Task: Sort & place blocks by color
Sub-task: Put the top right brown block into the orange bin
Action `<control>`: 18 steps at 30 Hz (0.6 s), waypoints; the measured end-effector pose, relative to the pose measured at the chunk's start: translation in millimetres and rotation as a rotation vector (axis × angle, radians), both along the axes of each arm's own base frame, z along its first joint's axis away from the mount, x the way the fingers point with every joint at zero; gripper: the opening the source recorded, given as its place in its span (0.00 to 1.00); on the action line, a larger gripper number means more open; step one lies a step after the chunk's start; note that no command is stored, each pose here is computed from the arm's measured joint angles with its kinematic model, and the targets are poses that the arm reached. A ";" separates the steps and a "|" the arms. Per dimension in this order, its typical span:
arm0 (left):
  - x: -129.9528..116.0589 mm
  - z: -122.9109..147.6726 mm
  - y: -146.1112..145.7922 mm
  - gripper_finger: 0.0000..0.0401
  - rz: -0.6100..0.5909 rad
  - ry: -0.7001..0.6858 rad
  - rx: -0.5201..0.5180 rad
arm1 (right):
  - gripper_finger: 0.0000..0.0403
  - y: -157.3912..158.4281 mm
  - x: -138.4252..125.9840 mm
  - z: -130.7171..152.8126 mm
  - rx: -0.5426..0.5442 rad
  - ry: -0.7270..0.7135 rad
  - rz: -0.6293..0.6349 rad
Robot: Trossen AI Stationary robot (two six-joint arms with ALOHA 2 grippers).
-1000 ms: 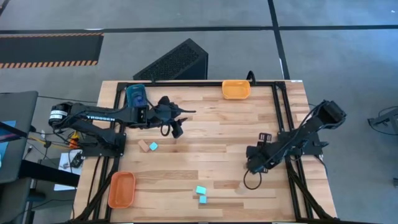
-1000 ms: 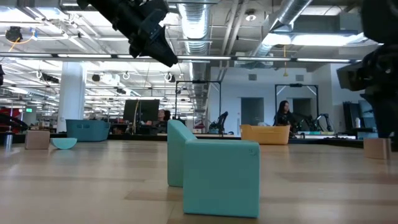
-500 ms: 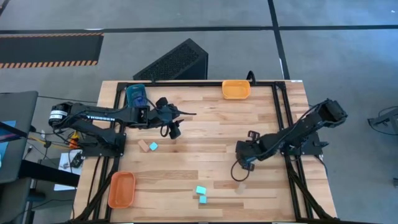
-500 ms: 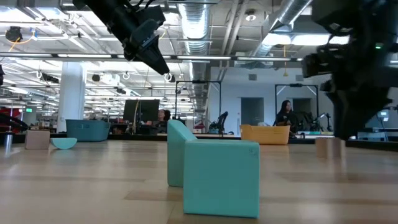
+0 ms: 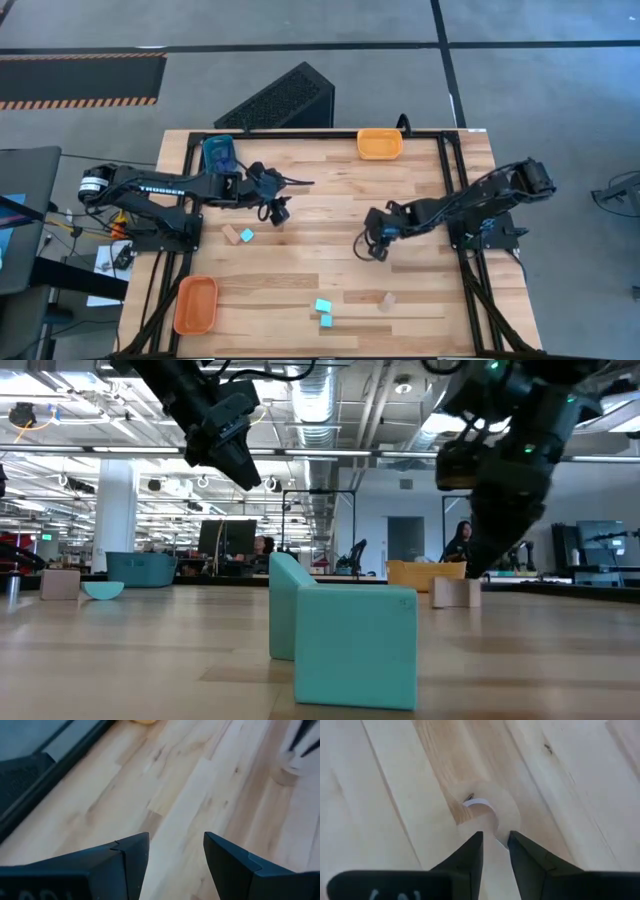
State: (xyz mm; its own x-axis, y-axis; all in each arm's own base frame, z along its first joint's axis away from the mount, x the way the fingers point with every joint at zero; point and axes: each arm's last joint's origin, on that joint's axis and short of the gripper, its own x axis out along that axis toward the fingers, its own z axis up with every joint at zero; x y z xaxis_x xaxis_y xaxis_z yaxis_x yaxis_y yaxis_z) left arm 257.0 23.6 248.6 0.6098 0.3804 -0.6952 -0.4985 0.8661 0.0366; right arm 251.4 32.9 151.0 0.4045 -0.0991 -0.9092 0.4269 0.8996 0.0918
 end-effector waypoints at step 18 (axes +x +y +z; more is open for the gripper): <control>-1.7 -1.9 -18.5 0.44 0.006 0.008 -0.015 | 0.64 -35.4 12.7 -20.4 0.013 0.021 -0.102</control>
